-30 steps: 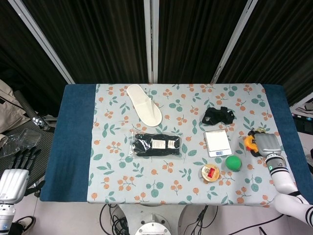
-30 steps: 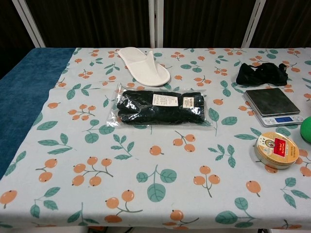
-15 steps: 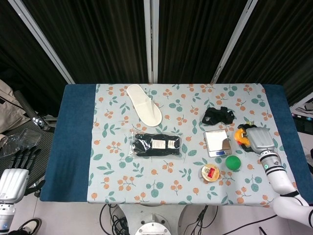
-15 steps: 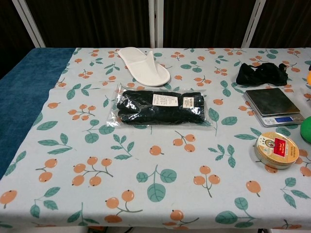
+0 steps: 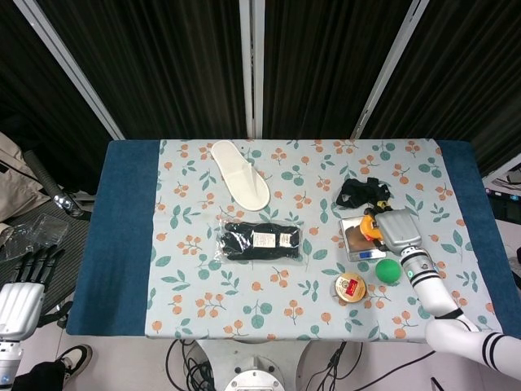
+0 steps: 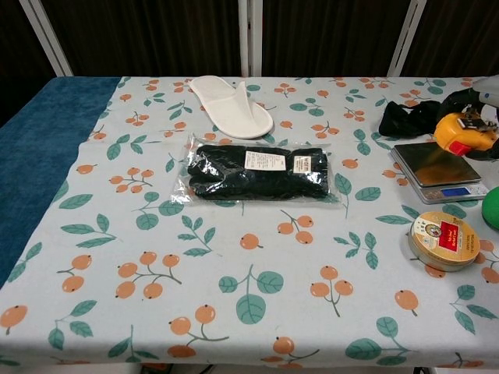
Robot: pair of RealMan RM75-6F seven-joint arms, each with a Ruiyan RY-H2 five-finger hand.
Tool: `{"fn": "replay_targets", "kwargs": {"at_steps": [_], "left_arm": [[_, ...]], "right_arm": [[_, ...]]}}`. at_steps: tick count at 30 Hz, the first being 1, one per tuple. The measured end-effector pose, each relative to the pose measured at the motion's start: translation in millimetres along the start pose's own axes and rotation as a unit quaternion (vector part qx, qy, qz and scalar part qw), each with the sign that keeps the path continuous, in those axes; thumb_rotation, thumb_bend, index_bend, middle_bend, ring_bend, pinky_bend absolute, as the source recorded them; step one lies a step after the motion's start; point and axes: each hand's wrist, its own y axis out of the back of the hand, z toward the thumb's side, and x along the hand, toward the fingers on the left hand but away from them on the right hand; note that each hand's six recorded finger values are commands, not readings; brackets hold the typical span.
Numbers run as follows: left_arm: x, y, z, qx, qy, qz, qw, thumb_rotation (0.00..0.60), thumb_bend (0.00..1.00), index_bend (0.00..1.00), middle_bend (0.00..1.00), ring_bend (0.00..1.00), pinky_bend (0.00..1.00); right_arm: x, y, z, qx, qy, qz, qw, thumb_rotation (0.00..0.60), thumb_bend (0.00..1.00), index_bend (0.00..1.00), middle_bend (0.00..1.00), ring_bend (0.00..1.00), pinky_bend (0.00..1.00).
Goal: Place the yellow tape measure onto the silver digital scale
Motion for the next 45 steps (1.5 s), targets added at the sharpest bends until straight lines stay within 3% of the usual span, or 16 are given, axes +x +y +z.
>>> {"fn": "replay_targets", "kwargs": {"at_steps": [4, 12, 18, 29, 35, 39, 45], "left_arm": [[-0.3, -0.4, -1.1, -0.001, 0.000, 0.000, 1.0000, 0.600, 0.17, 0.04, 0.00, 0.00, 0.00], [-1.5, -1.5, -2.9, -0.004, 0.002, -0.001, 1.0000, 0.600, 0.17, 0.04, 0.00, 0.00, 0.00], [-3.2, -1.9, -4.5, -0.004, 0.004, -0.001, 1.0000, 0.600, 0.17, 0.04, 0.00, 0.00, 0.00], [-3.0, 1.8, -3.7, -0.003, 0.003, 0.006, 1.0000, 0.600, 0.17, 0.04, 0.00, 0.00, 0.00], [-4.9, 7.3, -4.5, -0.001, 0.004, 0.016, 0.9999, 0.600, 0.17, 0.04, 0.00, 0.00, 0.00], [-5.9, 9.8, -3.8, -0.002, 0.005, 0.020, 0.9998, 0.600, 0.17, 0.04, 0.00, 0.00, 0.00], [-7.6, 14.3, -5.1, 0.000, 0.009, 0.024, 0.9997, 0.600, 0.17, 0.04, 0.00, 0.00, 0.00]], "right_arm": [[-1.0, -5.9, 4.4, 0.005, 0.001, 0.009, 0.9999, 0.600, 0.29, 0.57, 0.49, 0.44, 0.51], [-1.7, -9.4, 10.0, 0.003, 0.007, 0.009, 0.9999, 0.600, 0.22, 0.24, 0.21, 0.15, 0.30], [-2.9, -12.2, 13.7, 0.004, 0.010, 0.009, 0.9999, 0.600, 0.14, 0.10, 0.07, 0.01, 0.18], [9.0, -0.9, 9.9, -0.017, 0.012, -0.025, 0.9995, 0.600, 0.06, 0.03, 0.01, 0.00, 0.12], [44.3, 16.9, -15.4, -0.041, -0.003, -0.087, 0.9954, 0.600, 0.03, 0.00, 0.00, 0.00, 0.04], [87.1, 25.8, -47.1, -0.075, -0.027, -0.151, 0.9854, 0.600, 0.03, 0.00, 0.00, 0.00, 0.00], [165.9, 12.1, -93.8, -0.091, -0.080, -0.209, 0.9702, 0.600, 0.03, 0.00, 0.00, 0.00, 0.00]]}}
